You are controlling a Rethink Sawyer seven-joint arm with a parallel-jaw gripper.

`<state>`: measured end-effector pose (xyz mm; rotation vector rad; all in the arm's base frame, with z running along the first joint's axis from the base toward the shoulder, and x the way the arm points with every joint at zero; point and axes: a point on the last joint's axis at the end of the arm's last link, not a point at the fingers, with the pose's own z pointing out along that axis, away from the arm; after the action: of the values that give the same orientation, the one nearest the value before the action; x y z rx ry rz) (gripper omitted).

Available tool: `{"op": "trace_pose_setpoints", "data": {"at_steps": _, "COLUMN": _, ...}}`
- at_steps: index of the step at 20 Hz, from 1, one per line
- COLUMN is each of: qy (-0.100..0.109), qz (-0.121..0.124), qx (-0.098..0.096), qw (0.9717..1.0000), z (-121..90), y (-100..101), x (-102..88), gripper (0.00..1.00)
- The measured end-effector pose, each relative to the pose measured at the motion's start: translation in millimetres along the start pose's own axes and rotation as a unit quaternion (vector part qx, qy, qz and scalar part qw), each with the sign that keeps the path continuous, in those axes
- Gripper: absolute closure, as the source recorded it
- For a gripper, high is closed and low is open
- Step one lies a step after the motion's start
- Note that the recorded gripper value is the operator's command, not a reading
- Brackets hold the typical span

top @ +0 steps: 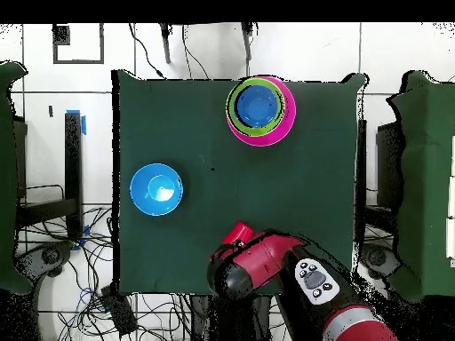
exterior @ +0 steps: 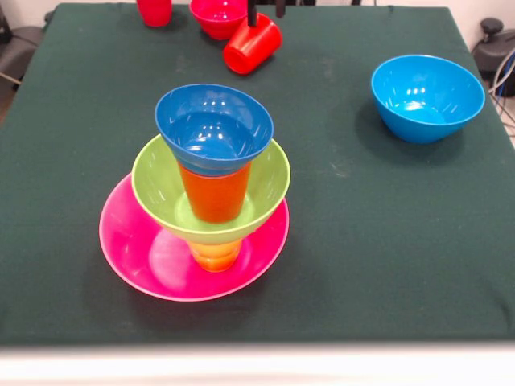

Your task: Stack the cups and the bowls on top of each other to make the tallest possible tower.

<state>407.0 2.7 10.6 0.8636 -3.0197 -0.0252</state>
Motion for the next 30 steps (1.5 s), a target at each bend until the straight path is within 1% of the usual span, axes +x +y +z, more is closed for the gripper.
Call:
{"op": "trace_pose_setpoints", "data": {"at_steps": 1, "qy": 0.002, "qz": -0.007, "qx": 0.007, "qw": 0.9999, "z": 0.0, "y": -1.4, "x": 3.5, "gripper": 1.00}}
{"op": "trace_pose_setpoints", "data": {"at_steps": 4, "qy": 0.003, "qz": -0.012, "qx": 0.012, "qw": 0.9998, "z": -0.4, "y": -1.8, "x": 5.4, "gripper": 1.00}}
{"op": "trace_pose_setpoints", "data": {"at_steps": 7, "qy": 0.006, "qz": -0.025, "qx": 0.023, "qw": 0.9994, "z": -3.0, "y": -1.1, "x": 7.9, "gripper": 1.00}}
{"op": "trace_pose_setpoints", "data": {"at_steps": 8, "qy": 0.005, "qz": -0.033, "qx": 0.032, "qw": 0.9989, "z": -4.8, "y": -1.2, "x": 7.9, "gripper": 1.00}}
{"op": "trace_pose_setpoints", "data": {"at_steps": 11, "qy": 0.002, "qz": -0.040, "qx": 0.039, "qw": 0.9984, "z": -5.2, "y": -2.4, "x": 7.3, "gripper": 1.00}}
{"op": "trace_pose_setpoints", "data": {"at_steps": 13, "qy": -0.007, "qz": -0.046, "qx": 0.049, "qw": 0.9977, "z": -5.2, "y": -7.0, "x": 6.5, "gripper": 1.00}}
{"op": "trace_pose_setpoints", "data": {"at_steps": 20, "qy": -0.029, "qz": -0.042, "qx": 0.060, "qw": 0.9969, "z": -6.2, "y": -17.4, "x": 4.3, "gripper": 1.00}}
{"op": "trace_pose_setpoints", "data": {"at_steps": 23, "qy": -0.032, "qz": -0.039, "qx": 0.060, "qw": 0.9969, "z": -6.9, "y": -19.4, "x": 4.0, "gripper": 1.00}}
{"op": "trace_pose_setpoints", "data": {"at_steps": 25, "qy": -0.038, "qz": -0.028, "qx": 0.057, "qw": 0.9972, "z": -9.4, "y": -23.5, "x": 1.6, "gripper": 1.00}}
{"op": "trace_pose_setpoints", "data": {"at_steps": 26, "qy": -0.045, "qz": -0.008, "qx": 0.051, "qw": 0.9976, "z": -14.2, "y": -28.4, "x": -3.0, "gripper": 1.00}}
{"op": "trace_pose_setpoints", "data": {"at_steps": 27, "qy": -0.048, "qz": 0.008, "qx": 0.047, "qw": 0.9977, "z": -17.9, "y": -32.1, "x": -6.0, "gripper": 1.00}}
{"op": "trace_pose_setpoints", "data": {"at_steps": 28, "qy": -0.051, "qz": 0.040, "qx": 0.039, "qw": 0.9971, "z": -25.6, "y": -39.5, "x": -12.4, "gripper": 1.00}}
{"op": "trace_pose_setpoints", "data": {"at_steps": 29, "qy": -0.051, "qz": 0.054, "qx": 0.035, "qw": 0.9966, "z": -29.2, "y": -43.0, "x": -15.2, "gripper": 1.00}}
{"op": "trace_pose_setpoints", "data": {"at_steps": 30, "qy": -0.049, "qz": 0.085, "qx": 0.026, "qw": 0.9948, "z": -37.9, "y": -51.3, "x": -22.0, "gripper": 1.00}}
